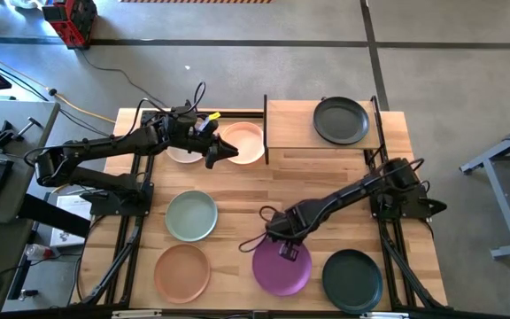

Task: Place and stack plates onto a shelf
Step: Stack the violet plate on top of the black plate on the shelf

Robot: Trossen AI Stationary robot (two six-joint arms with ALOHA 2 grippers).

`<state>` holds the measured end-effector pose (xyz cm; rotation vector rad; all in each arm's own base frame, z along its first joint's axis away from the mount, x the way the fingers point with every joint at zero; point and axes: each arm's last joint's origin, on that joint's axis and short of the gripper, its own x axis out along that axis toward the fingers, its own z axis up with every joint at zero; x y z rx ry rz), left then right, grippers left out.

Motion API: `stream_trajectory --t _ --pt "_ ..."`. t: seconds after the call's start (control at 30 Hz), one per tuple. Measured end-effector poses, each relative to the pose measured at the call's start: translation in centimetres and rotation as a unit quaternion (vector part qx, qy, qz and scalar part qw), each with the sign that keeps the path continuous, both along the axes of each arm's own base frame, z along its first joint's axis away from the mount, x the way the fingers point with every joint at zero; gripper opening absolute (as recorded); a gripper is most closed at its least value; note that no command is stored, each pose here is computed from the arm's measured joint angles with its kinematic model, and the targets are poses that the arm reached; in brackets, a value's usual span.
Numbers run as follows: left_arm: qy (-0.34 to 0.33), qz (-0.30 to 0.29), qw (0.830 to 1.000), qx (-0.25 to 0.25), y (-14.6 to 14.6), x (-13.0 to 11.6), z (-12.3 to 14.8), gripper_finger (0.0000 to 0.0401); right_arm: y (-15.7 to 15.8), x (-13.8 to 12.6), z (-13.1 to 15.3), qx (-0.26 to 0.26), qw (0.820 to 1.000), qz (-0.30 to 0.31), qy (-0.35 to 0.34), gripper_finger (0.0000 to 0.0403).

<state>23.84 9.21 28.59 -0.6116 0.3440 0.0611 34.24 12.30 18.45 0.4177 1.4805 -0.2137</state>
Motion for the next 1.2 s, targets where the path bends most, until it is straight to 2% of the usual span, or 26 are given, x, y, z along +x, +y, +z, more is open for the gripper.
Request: stream_trajectory --t 0.33,0.57,0.77,1.0,1.2 --pt "0.0 0.0 1.0 0.0 0.0 0.0 0.0 0.0094 -2.7 -0.4 2.7 -0.005 1.0 0.004 -0.025 0.0001" --pt "0.0 0.0 1.0 0.0 0.0 0.0 0.0 0.0094 -5.8 -1.6 6.1 -0.034 0.997 -0.03 -0.055 0.0" --pt "0.002 0.0 1.0 -0.001 0.0 0.0 0.0 0.0094 -9.4 -3.9 10.0 -0.042 0.992 -0.079 -0.093 0.0" --pt "0.004 0.0 1.0 -0.001 0.0 0.0 -0.1 0.0094 -14.0 -7.9 14.4 -0.061 0.975 -0.161 -0.143 0.0" --pt "0.005 0.0 1.0 -0.002 0.0 0.0 -0.1 0.0094 -17.7 -11.7 17.4 -0.072 0.945 -0.246 -0.203 0.0"
